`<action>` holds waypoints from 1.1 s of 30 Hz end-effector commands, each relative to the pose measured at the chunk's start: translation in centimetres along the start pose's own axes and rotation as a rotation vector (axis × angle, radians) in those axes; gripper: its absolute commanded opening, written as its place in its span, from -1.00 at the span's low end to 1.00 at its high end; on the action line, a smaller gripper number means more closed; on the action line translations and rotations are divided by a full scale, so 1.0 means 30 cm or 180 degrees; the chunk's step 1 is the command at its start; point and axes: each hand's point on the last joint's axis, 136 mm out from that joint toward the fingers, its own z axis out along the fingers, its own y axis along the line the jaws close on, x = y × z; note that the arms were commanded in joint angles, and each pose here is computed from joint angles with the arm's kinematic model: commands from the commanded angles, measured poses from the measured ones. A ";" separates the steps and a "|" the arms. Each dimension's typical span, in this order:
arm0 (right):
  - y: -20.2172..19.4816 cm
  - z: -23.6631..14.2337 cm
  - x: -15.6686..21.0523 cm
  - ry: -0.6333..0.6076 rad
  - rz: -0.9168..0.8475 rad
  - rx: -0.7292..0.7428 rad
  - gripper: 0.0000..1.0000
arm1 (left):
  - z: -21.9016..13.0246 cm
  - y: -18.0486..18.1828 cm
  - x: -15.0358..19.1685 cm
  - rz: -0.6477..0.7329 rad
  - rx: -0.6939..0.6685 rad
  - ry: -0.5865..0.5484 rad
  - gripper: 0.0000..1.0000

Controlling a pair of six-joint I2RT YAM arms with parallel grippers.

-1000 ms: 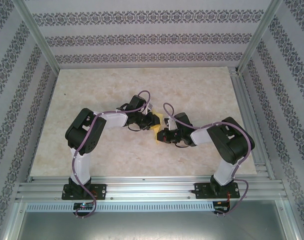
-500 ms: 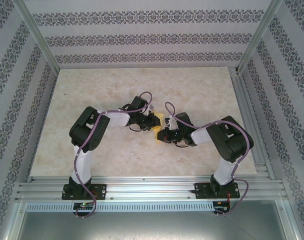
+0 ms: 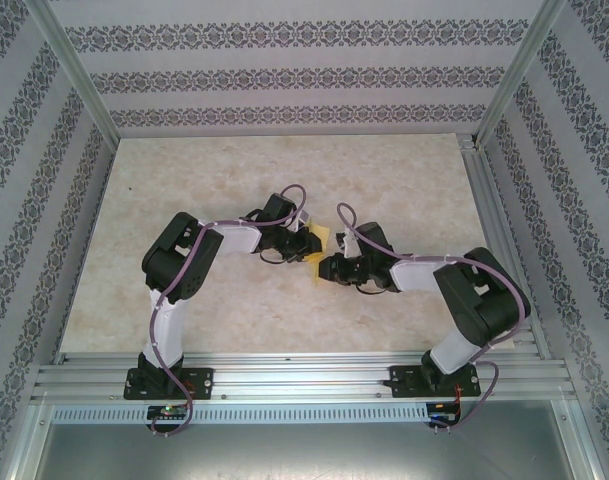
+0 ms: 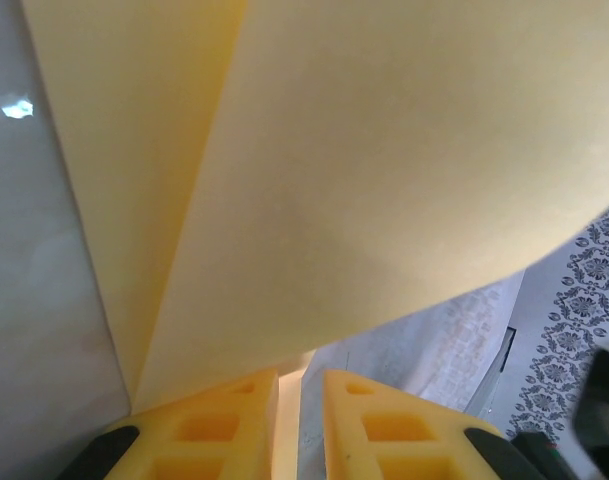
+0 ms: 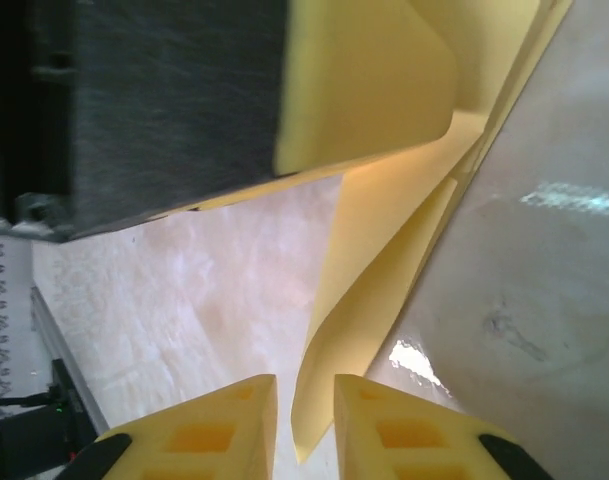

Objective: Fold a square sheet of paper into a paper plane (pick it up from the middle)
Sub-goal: Fold the wing for the fifth time at the center of the table.

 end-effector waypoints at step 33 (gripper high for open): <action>-0.009 0.133 -0.002 -0.0010 0.0190 -0.0069 -0.84 | 0.047 0.082 0.030 0.0015 -0.0173 0.0101 -0.58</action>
